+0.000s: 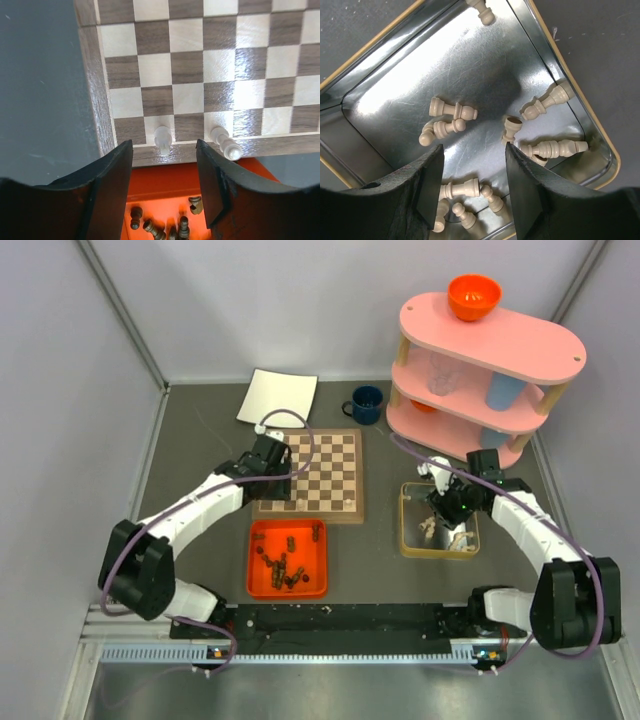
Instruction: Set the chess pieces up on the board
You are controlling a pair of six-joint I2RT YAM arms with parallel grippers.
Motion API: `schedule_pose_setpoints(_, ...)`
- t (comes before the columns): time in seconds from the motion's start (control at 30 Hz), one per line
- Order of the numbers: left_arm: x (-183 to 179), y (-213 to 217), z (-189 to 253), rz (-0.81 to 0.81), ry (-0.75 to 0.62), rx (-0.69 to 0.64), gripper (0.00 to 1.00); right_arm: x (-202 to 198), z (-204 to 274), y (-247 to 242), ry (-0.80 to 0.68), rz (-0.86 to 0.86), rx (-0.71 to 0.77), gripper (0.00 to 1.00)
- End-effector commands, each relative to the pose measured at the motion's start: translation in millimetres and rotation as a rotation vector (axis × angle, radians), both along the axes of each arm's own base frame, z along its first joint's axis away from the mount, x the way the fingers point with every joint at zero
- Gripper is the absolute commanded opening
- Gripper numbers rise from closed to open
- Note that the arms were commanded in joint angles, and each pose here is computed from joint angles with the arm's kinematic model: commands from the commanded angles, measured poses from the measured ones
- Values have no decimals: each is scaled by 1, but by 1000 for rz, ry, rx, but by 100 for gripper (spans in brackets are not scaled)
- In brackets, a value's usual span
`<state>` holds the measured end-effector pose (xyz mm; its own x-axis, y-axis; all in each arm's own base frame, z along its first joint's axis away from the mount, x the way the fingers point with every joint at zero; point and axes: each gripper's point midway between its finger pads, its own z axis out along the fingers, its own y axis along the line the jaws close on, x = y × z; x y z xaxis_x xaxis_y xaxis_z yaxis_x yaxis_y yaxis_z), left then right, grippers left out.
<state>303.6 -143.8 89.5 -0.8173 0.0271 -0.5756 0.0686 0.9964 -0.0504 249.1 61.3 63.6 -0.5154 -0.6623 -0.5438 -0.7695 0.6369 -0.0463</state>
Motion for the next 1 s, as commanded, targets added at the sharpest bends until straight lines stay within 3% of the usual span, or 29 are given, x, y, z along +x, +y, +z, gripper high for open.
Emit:
schedule_pose_setpoints(0.0,16,5,69,9,-185,-34,64,18,36,11,-119,11,70,54)
schedule_pose_setpoints(0.1,14,11,103,-11,-285,-61,73,18,48,14,-134,-3,131,63)
schedule_pose_setpoints(0.17,8,16,127,-23,-361,-91,96,16,52,14,-122,-12,156,66)
schedule_pose_setpoints(0.2,8,15,137,-35,-399,-129,99,13,54,13,-100,-20,168,66)
schedule_pose_setpoints(0.33,-11,15,171,-148,-562,-228,99,1,53,14,-19,-28,175,65)
schedule_pose_setpoints(0.43,-22,19,173,-214,-609,-192,99,-6,53,18,34,-29,200,65)
schedule_pose_setpoints(0.53,-29,29,166,-237,-627,-132,99,-11,46,18,72,-37,198,63)
schedule_pose_setpoints(0.67,-35,39,145,-239,-617,-72,99,-12,34,14,123,-67,176,54)
schedule_pose_setpoints(0.8,-36,41,137,-227,-631,-76,99,-6,27,4,145,-122,122,48)
schedule_pose_setpoints(0.97,-34,40,131,-224,-629,-81,99,-7,22,9,194,-138,157,43)
